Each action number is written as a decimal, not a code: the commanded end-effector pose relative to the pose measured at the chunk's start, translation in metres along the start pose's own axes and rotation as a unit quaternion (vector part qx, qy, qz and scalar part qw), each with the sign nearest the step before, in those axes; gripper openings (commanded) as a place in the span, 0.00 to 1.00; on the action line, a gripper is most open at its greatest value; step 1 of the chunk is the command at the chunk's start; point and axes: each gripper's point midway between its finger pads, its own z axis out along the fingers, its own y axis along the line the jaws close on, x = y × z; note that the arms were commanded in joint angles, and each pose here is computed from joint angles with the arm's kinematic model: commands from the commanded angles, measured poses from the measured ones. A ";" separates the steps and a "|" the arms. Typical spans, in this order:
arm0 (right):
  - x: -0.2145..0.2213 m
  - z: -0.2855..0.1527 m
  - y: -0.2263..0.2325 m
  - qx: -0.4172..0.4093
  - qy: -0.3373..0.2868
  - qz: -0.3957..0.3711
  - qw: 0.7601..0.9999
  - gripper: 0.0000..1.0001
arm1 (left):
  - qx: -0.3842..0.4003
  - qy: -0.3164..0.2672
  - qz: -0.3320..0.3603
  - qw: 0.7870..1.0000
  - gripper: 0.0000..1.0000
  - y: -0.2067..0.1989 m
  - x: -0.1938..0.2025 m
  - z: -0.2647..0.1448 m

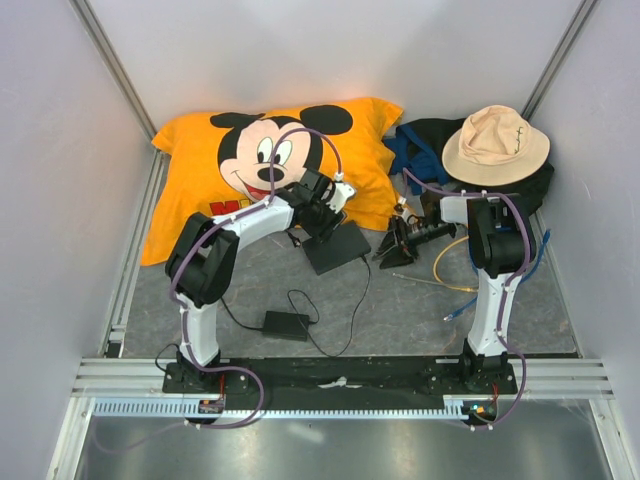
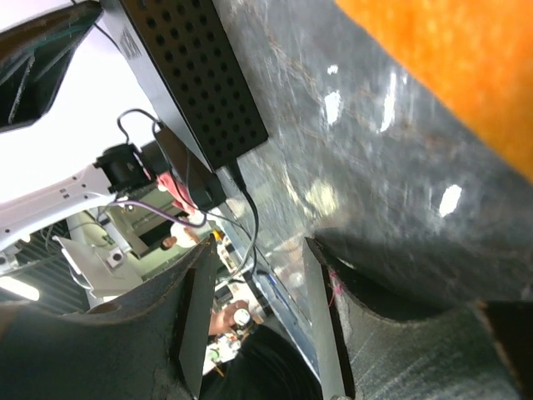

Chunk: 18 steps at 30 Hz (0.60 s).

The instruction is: Pull the plug from the switch port

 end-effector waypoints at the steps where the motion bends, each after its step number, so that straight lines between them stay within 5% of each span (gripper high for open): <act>1: -0.017 0.018 -0.038 0.052 -0.025 -0.005 0.998 0.54 | 0.006 0.013 0.027 1.000 0.61 0.005 0.002 0.007; 8: -0.013 0.023 -0.037 0.057 -0.026 -0.010 0.998 0.53 | -0.005 0.051 0.042 0.998 0.56 0.008 0.028 0.019; 13: -0.016 0.028 -0.037 0.058 -0.028 -0.009 0.998 0.53 | 0.027 0.066 0.037 0.997 0.37 -0.006 0.043 0.025; 18: -0.017 0.034 -0.039 0.061 -0.024 -0.006 0.998 0.53 | 0.071 0.082 0.020 0.994 0.33 -0.025 0.058 0.029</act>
